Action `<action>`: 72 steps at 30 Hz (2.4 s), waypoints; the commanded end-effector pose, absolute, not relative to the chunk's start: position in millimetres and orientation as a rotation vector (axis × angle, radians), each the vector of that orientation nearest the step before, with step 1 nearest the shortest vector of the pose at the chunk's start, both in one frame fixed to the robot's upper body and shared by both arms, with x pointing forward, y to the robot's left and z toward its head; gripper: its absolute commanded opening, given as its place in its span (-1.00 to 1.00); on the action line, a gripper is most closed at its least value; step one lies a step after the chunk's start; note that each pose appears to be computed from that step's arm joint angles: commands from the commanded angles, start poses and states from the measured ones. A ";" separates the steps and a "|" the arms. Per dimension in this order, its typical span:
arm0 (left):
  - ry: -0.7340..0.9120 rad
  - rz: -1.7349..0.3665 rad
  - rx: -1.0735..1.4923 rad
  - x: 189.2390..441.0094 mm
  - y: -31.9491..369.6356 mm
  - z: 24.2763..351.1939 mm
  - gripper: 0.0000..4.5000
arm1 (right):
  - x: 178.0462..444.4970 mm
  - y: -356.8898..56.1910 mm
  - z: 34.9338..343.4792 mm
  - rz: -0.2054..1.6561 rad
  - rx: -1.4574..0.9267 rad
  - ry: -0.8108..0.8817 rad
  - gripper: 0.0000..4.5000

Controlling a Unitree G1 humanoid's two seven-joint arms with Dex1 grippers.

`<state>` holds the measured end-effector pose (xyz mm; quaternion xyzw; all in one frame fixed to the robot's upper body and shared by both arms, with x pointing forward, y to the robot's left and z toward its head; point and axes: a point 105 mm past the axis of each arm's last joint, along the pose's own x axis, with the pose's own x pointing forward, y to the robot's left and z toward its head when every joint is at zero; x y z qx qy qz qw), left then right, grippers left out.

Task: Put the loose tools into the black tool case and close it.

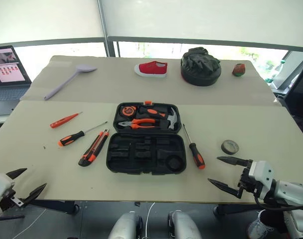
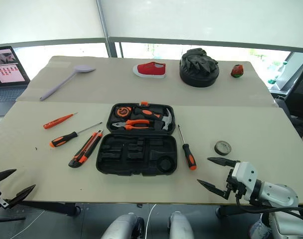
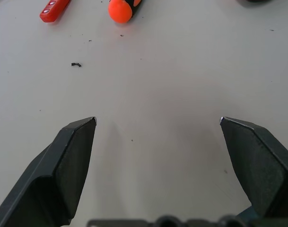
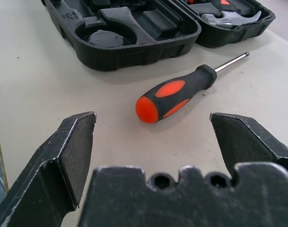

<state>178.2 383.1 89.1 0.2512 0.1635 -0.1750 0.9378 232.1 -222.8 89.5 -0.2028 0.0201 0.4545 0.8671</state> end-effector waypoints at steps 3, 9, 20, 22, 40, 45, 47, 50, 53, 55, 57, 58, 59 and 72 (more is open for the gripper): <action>0.207 -0.254 0.338 191.4 385.9 126.6 1.00 | 247.3 -204.1 116.3 0.966 -0.379 -0.137 0.99; 0.394 -0.016 0.171 152.2 423.7 101.5 1.00 | 253.6 -173.1 154.6 1.011 -0.231 -0.325 0.99; 0.370 -0.121 0.147 219.8 380.3 144.5 1.00 | 252.1 -140.8 171.2 1.058 -0.173 -0.360 0.99; 0.380 -0.179 0.182 246.8 364.8 150.3 1.00 | 253.3 -131.0 176.9 1.079 -0.166 -0.375 0.99; 0.600 -0.492 0.358 338.1 333.2 124.7 0.19 | 245.5 -103.6 201.6 1.194 -0.099 -0.466 1.00; 0.534 -0.520 0.357 334.5 340.0 137.0 -0.54 | 241.2 -102.5 195.7 1.233 -0.127 -0.453 1.00; 0.430 -0.572 0.340 335.7 333.9 153.8 -0.64 | 240.7 -104.6 193.8 1.231 -0.134 -0.451 1.00; 0.261 -0.680 0.335 335.9 317.3 189.9 -0.64 | 241.1 -111.1 193.3 1.211 -0.149 -0.449 1.00; 0.148 -0.952 0.413 331.6 249.4 219.1 -0.64 | 245.6 -130.8 193.6 1.170 -0.201 -0.389 1.00; 0.141 -1.074 0.482 325.7 215.3 218.7 -0.64 | 249.0 -140.5 192.8 1.149 -0.226 -0.344 1.00; 0.269 -1.175 0.599 319.2 188.3 198.2 -0.64 | 253.2 -149.0 191.5 1.128 -0.259 -0.306 1.00; 0.293 -1.206 0.679 318.4 176.7 190.2 -0.64 | 255.7 -152.7 191.4 1.118 -0.261 -0.287 1.00; 0.302 -1.220 0.731 318.4 170.7 186.0 -0.64 | 257.2 -154.2 191.5 1.113 -0.259 -0.276 1.00; 0.277 -1.211 1.009 350.1 129.1 151.7 -0.64 | 268.4 -138.5 209.4 1.170 -0.294 -0.288 1.00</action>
